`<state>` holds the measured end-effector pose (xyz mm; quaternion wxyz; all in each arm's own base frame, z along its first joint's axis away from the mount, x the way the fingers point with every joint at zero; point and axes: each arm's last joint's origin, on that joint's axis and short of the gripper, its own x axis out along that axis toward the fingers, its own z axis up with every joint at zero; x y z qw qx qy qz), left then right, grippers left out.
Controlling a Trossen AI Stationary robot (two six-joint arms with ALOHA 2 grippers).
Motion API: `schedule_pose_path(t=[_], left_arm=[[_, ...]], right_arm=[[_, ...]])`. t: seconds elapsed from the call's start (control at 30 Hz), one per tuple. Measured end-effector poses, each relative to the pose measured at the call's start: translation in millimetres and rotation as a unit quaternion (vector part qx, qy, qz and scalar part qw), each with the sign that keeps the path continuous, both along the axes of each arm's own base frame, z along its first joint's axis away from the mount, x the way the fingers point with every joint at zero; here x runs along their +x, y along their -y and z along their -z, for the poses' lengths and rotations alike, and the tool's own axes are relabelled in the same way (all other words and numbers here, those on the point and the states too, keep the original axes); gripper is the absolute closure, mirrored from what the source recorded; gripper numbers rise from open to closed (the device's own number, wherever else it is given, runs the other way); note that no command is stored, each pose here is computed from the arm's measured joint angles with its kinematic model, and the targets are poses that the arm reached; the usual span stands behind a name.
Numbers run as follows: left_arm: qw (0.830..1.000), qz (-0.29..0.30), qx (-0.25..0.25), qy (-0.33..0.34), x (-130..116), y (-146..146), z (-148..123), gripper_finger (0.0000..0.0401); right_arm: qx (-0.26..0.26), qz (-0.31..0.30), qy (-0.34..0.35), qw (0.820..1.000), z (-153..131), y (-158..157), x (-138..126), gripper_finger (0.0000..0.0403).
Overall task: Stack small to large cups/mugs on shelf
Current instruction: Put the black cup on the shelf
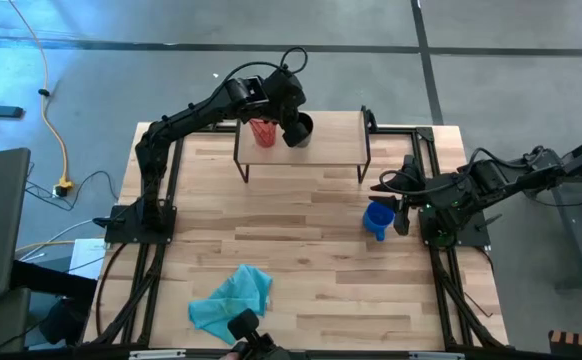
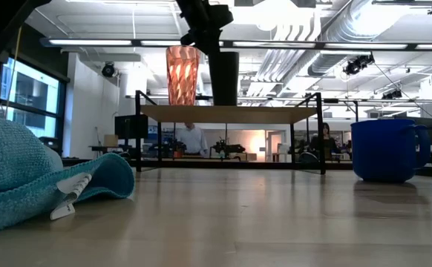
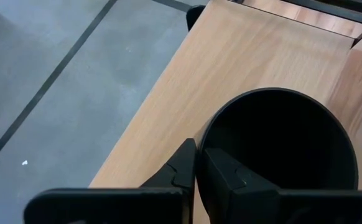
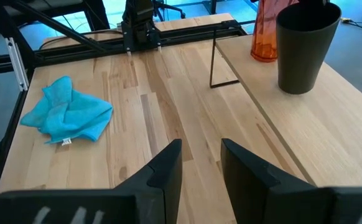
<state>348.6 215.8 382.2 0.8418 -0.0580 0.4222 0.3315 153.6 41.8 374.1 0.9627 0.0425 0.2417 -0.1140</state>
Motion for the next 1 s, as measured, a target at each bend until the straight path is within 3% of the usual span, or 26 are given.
schedule_pose_path(t=[1.0], left_arm=[[1.000, 0.005, -0.016, -0.005, 7.1, -5.5, 11.8, 0.0386]], right_arm=[[-0.005, -0.002, -0.029, 1.000, 9.2, -6.0, 15.6, 0.0300]])
